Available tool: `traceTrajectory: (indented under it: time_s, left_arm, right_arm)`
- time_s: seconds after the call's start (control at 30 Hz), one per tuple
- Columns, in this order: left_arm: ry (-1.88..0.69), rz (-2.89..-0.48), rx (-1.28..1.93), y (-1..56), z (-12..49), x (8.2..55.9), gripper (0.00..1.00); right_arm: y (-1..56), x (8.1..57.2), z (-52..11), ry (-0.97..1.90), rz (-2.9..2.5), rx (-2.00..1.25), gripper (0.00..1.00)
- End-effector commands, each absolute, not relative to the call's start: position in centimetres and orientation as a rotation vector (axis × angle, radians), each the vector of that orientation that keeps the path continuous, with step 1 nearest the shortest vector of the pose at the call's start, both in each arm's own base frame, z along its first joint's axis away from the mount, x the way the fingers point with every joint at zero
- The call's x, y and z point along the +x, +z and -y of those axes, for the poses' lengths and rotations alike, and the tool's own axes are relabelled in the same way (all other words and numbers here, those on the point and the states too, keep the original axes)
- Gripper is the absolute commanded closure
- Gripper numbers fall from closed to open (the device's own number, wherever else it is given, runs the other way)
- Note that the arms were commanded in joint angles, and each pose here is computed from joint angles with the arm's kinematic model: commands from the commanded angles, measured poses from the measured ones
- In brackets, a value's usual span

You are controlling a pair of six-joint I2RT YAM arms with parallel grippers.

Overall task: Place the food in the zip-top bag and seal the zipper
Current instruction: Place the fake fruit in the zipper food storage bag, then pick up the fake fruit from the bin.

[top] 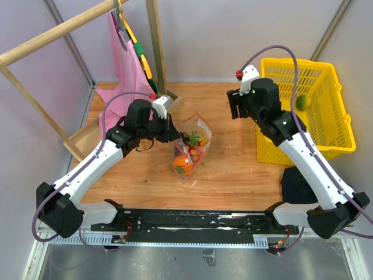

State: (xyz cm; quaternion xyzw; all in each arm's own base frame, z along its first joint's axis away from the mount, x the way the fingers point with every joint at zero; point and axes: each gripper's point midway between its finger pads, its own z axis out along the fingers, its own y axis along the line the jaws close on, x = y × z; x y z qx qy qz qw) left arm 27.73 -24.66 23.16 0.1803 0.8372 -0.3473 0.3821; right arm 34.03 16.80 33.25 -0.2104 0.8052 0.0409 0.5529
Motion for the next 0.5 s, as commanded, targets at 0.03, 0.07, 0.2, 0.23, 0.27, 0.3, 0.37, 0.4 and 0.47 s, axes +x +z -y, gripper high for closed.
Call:
traceTrajectory:
  time_s: [0.03,0.07,0.2,0.23,0.27,0.3,0.37,0.4,0.47]
  left_arm:
    - [-0.911,-2.077,0.467,24.6,24.7,27.8,1.00]
    - [-0.913,-2.076,0.468,24.6,24.7,27.7,1.00]
    - [-0.906,-2.079,0.465,24.5,24.6,27.8,1.00]
    - [-0.907,-2.081,0.465,24.4,24.6,27.8,1.00]
    - [-0.907,-2.081,0.466,24.4,24.6,27.8,1.00]
    - [-0.908,-2.079,0.466,24.5,24.6,27.8,1.00]
    - [-0.911,-2.080,0.468,24.5,24.7,27.7,1.00]
    - [-0.911,-2.080,0.468,24.5,24.7,27.7,1.00]
    - [-0.912,-2.081,0.468,24.4,24.7,27.7,1.00]
  right_arm:
    - [32.6,35.7,-9.0,-0.040,-2.011,-0.224,0.33]
    - [32.4,36.1,-7.7,-0.061,-2.021,-0.177,0.33]
    - [31.4,37.4,-2.1,-0.143,-2.051,0.021,0.29]
    - [31.1,37.7,-0.7,-0.159,-2.056,0.072,0.29]
    - [30.7,38.0,0.7,-0.170,-2.061,0.129,0.28]
    - [30.4,38.4,1.8,-0.157,-2.065,0.186,0.28]
    - [29.4,39.1,3.8,-0.135,-2.075,0.285,0.28]
    - [28.8,39.4,5.2,-0.134,-2.081,0.345,0.27]
    - [27.5,40.1,7.0,-0.137,-2.092,0.424,0.27]
